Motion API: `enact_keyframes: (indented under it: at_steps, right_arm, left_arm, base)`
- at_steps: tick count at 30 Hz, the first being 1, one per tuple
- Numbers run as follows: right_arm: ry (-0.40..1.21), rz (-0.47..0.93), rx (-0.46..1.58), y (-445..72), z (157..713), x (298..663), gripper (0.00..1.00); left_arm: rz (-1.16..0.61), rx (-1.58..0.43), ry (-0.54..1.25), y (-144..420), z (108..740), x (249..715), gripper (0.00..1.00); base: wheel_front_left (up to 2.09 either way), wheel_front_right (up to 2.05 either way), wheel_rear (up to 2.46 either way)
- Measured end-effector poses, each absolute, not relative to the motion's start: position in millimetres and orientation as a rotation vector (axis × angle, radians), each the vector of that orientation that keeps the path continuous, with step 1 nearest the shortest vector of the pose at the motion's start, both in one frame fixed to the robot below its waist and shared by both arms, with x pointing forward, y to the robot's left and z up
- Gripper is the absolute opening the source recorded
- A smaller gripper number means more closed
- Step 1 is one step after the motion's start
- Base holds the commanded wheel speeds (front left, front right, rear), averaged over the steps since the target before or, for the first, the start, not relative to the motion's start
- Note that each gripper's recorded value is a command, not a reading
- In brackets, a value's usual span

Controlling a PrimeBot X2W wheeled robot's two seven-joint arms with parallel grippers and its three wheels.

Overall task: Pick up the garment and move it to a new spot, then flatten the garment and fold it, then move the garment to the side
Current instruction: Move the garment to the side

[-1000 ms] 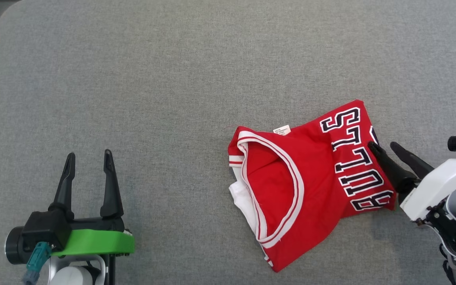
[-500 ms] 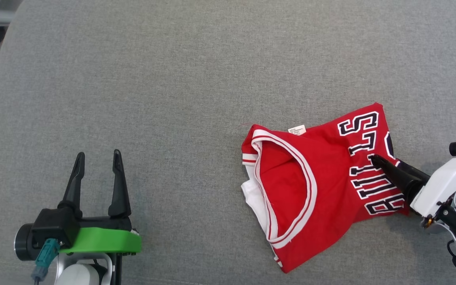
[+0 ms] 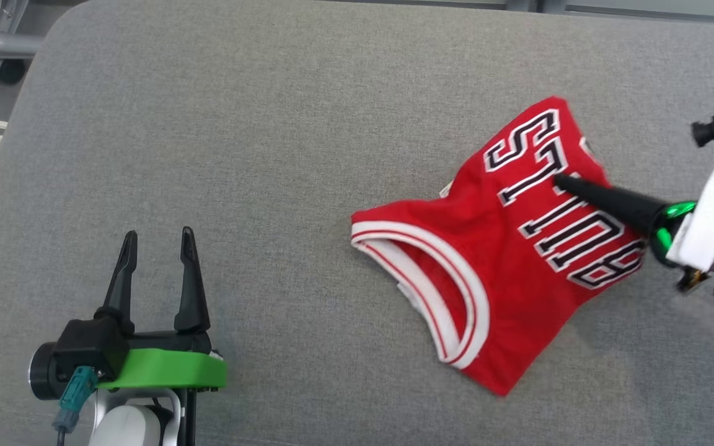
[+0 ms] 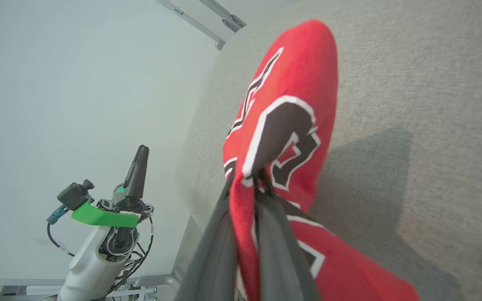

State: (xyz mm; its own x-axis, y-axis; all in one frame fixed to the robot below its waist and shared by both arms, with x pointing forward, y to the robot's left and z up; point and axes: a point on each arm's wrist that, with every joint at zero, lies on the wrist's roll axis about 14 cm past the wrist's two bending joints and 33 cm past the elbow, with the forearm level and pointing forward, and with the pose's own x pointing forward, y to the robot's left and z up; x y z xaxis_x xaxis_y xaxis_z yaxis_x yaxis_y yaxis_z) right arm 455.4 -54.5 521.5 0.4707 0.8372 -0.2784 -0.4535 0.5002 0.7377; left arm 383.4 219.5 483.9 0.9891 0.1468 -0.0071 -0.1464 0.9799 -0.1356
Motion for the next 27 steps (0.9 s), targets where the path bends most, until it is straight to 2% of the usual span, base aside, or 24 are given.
enact_keyframes:
  at_steps: [4, 9, 14, 23, 27]
  right_arm:
    - [0.698, 0.700, 0.507, -103, 515, 491, 0.00]
    - [0.683, 0.411, 0.341, -182, 509, 543, 0.00]
    - [0.591, 0.215, 0.288, -231, 524, 585, 0.00]
    - [0.486, -0.008, 0.271, -302, 541, 616, 0.00]
    - [0.476, -0.102, 0.265, -332, 531, 620, 0.00]
  left_arm:
    - [0.111, -0.141, -0.004, 210, 483, 392, 1.00]
    - [0.067, -0.124, 0.007, 199, 476, 406, 1.00]
    - [0.027, -0.124, 0.016, 187, 470, 421, 1.00]
    - [-0.021, -0.112, 0.023, 172, 460, 445, 1.00]
    - [-0.040, -0.104, 0.031, 167, 454, 452, 1.00]
  base:
    - [0.00, 0.00, 0.00]
    - [0.00, 0.00, 0.00]
    - [0.00, 0.00, 0.00]
    - [0.00, 0.00, 0.00]
    - [0.00, 0.00, 0.00]
